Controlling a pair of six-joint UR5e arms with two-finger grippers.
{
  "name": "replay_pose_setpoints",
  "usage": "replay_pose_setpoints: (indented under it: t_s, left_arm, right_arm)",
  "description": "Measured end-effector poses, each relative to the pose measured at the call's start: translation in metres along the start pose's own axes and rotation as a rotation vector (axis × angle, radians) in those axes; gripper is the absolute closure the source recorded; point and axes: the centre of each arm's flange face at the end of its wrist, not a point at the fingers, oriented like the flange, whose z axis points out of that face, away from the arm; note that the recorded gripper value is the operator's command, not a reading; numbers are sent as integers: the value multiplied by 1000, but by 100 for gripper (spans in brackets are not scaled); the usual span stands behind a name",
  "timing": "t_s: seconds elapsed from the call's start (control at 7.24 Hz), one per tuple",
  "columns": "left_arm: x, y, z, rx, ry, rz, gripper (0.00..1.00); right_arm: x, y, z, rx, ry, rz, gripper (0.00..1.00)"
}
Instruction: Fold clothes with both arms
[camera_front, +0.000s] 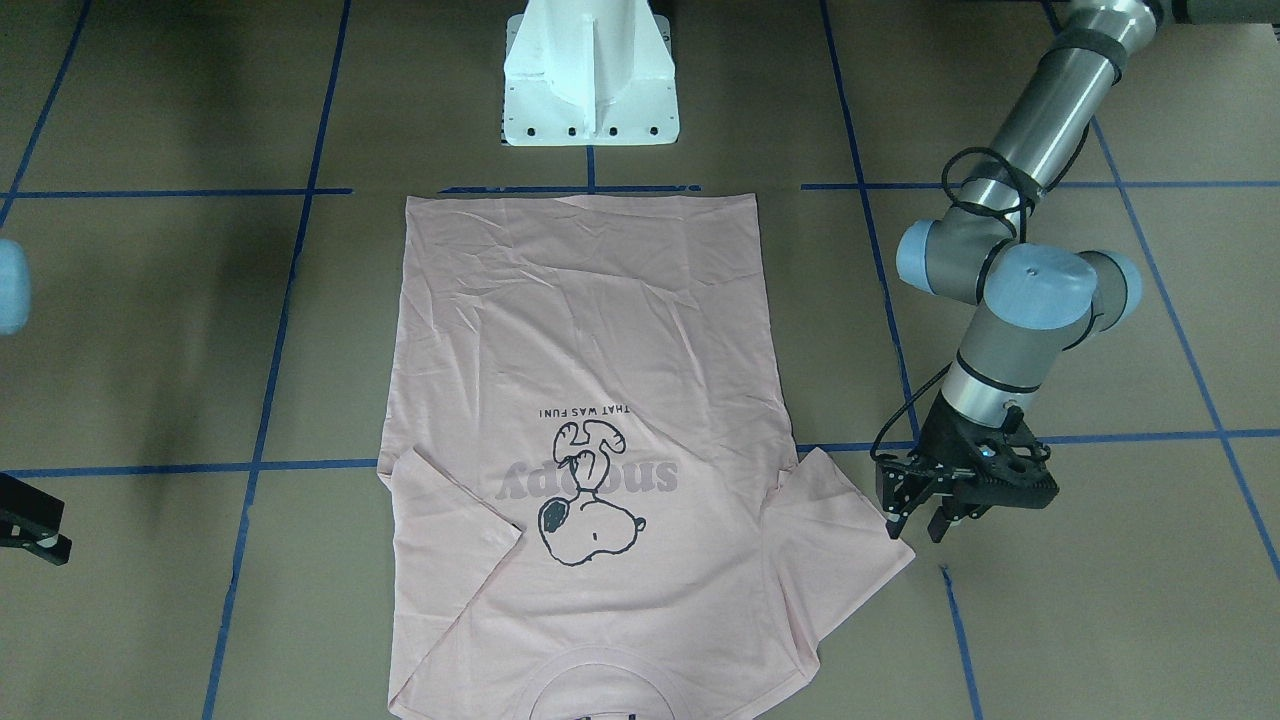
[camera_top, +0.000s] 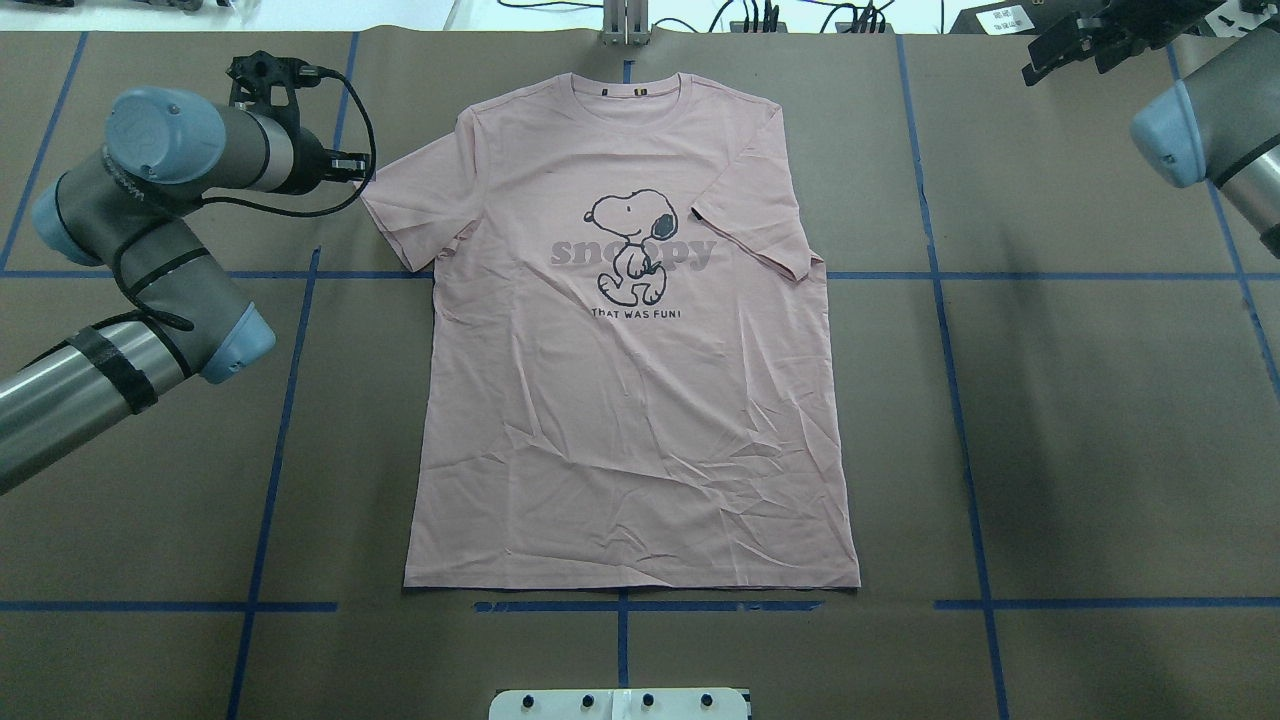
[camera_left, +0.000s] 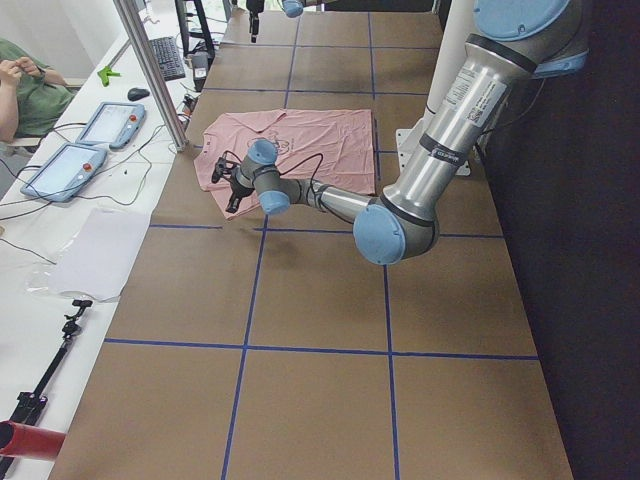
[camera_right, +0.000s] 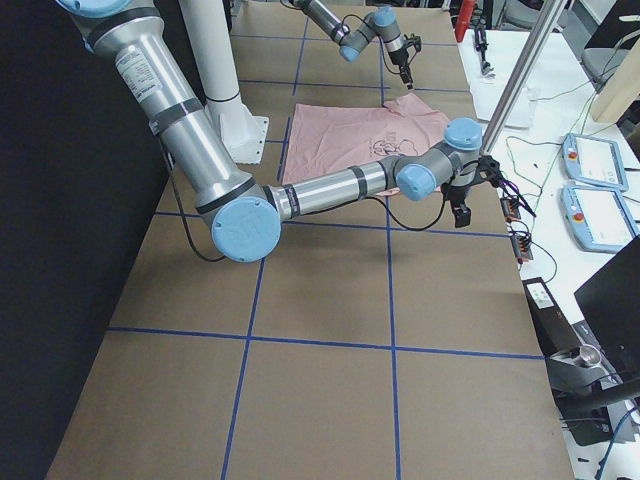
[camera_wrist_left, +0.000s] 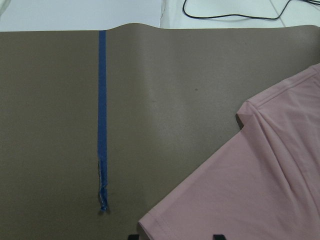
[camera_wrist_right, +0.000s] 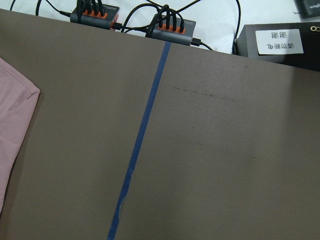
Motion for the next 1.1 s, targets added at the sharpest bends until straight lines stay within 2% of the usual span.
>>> replay_pose_setpoints:
  t_s: [0.41, 0.83, 0.97, 1.1]
  left_arm:
    - [-8, 0, 22, 6, -38, -8, 51]
    - [-4, 6, 30, -1, -45, -1, 56]
    - [-3, 9, 32, -6, -45, 2, 73]
    - [-1, 12, 33, -10, -44, 4, 100]
  right_arm:
    - [1, 1, 0, 0, 0, 0, 0]
    - [2, 2, 1, -2, 1, 2, 0]
    - [2, 2, 1, -3, 2, 2, 0]
    - [3, 3, 1, -3, 3, 3, 0]
